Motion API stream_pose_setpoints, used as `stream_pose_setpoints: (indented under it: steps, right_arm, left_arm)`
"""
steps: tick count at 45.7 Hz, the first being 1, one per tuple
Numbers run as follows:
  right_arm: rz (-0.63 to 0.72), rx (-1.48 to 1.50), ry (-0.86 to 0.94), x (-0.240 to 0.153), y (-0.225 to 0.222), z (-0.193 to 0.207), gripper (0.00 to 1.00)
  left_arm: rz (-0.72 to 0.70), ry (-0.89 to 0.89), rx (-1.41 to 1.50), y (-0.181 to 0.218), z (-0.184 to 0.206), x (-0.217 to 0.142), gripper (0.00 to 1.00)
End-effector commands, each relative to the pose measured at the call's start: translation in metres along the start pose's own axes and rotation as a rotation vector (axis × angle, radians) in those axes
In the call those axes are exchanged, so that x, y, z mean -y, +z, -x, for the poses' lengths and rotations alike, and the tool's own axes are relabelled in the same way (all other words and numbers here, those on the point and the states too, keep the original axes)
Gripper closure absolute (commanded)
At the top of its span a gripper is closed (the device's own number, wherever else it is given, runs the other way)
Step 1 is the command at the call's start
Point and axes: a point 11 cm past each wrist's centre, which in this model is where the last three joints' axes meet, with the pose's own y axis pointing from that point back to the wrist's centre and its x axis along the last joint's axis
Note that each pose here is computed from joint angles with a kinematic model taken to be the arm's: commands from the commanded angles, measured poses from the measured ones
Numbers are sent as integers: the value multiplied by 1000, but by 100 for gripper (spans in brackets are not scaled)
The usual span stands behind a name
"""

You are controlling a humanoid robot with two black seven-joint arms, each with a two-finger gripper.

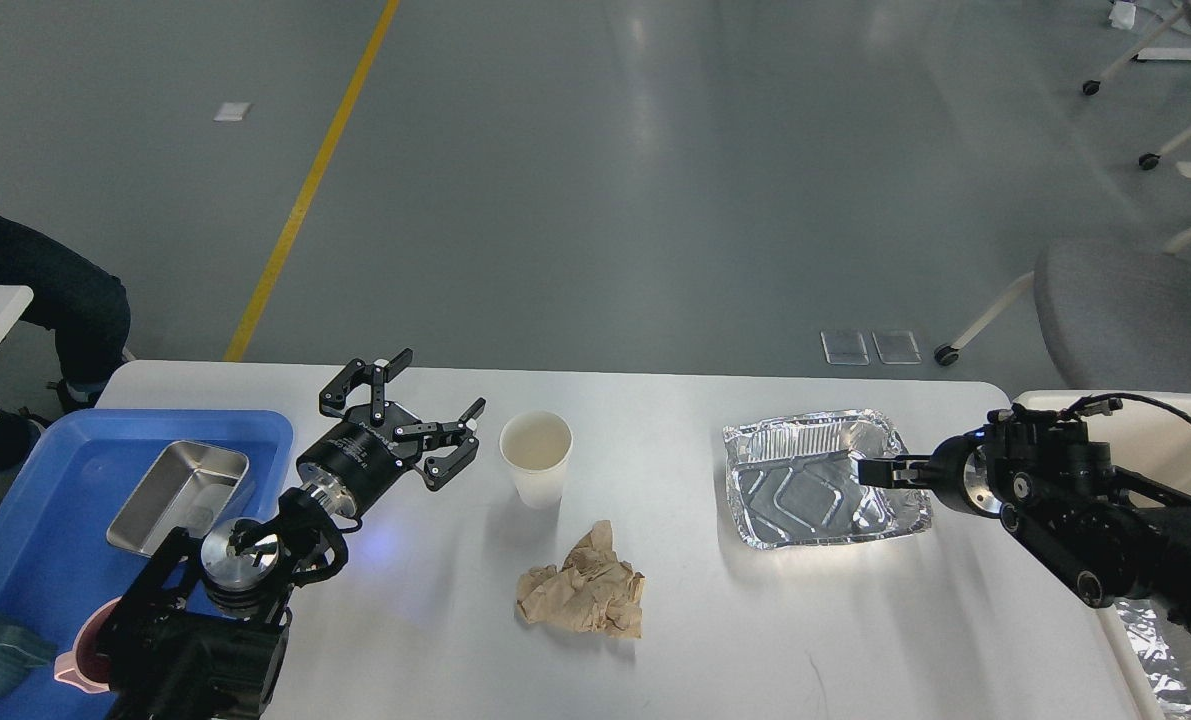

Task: Tidy desktop
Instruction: 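Close the right gripper on the foil tray rim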

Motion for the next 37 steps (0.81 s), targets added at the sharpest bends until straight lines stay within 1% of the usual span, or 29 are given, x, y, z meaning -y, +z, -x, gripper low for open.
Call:
stream_pose_setpoints:
  steps: [1,14,22,29,37]
  right_arm:
    - [4,2,2,1,1,0,0]
    - [7,15,13,3,5,2,0]
    - [-10,25,6,6,-1,6,0]
    - [-40,28,-4,12,-15,11,0]
    - [-43,30,-13,14,-18,14,0]
  left_arm:
    - [1,4,-1,0,-2,-2,0]
    - [3,9,-5,-1,-4,-4,0]
    - [3,10,-6,-1,-5,-4,0]
    - [3,10,-6,-1,-5,-4,0]
    - [5,12,-4,0,-6,-6,0]
